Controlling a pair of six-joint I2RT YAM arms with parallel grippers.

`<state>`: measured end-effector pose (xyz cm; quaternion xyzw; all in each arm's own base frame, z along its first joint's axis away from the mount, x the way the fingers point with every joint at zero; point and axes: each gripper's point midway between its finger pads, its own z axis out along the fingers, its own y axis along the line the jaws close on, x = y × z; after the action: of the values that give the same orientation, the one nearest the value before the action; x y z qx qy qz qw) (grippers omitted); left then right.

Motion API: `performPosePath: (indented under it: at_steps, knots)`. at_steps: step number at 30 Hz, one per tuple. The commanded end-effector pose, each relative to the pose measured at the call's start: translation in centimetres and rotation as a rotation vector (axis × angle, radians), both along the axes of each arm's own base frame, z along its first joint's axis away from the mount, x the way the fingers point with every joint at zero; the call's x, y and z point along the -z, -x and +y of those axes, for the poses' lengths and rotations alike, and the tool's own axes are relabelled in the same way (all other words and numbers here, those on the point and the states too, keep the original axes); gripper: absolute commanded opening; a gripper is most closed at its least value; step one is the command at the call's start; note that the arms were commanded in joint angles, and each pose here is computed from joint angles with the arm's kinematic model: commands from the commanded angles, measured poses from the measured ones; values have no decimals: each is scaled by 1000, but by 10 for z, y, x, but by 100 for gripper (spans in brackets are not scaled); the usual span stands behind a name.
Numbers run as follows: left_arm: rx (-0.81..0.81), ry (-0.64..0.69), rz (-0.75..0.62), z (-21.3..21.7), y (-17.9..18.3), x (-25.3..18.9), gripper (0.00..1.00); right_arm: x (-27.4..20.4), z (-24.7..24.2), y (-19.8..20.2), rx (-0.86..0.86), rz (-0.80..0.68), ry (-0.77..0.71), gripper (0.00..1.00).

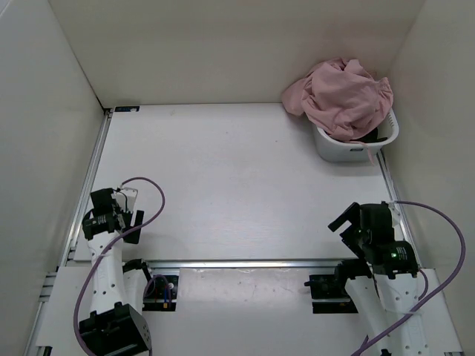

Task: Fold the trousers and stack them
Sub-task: Grab the trousers from the pile

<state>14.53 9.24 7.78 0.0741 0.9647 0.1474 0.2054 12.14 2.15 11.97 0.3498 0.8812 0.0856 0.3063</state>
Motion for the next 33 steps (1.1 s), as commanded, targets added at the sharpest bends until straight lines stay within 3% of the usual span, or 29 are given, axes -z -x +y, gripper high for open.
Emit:
performPosePath:
  at_steps: [1, 7, 10, 12, 13, 14, 15, 17, 20, 23, 28, 30, 31, 32, 33]
  knots:
    - [-11, -6, -9, 1, -2, -4, 100, 7, -4, 14, -26, 106, 43, 99]
    - [-14, -25, -103, 13, -42, -55, 100, -81, -17, -60, -103, -46, 204, 99]
    - [-29, -37, -133, 25, -72, -83, 100, -144, -28, -123, -109, -153, 331, 99]
    - [-57, -40, -147, 32, -88, -97, 100, -157, -29, -174, -120, -148, 375, 99]
    - [-77, -47, -163, 39, -103, -110, 100, -198, -27, -204, -129, -260, 402, 99]
    - [-89, -52, -171, 43, -111, -116, 100, -208, -27, -226, -146, -277, 411, 99]
    - [-98, -50, -183, 46, -118, -122, 100, -187, -31, -262, -159, -197, 427, 99]
    - [-105, -39, -213, 47, -143, -137, 100, -193, -44, -301, -124, -179, 431, 99]
    - [-98, -21, -205, 45, -167, -139, 100, -184, -56, -397, -89, -212, 388, 99]
    - [-83, 15, -160, 41, -184, -119, 100, -146, -67, -450, -44, -238, 334, 99]
    - [-63, -18, -34, 37, -200, -77, 100, -105, -74, -477, -29, -225, 328, 98]
    - [-78, -23, -40, 39, -205, -73, 100, -116, -76, -474, -29, -239, 349, 83]
    - [-87, -7, -37, 37, -206, -69, 100, -125, -79, -472, -27, -252, 370, 67]
    - [-99, 1, -30, 37, -207, -65, 100, -126, -78, -469, -29, -252, 391, 49]
    - [-107, 5, -33, 36, -207, -65, 100, -151, -77, -461, -20, -297, 394, 18]
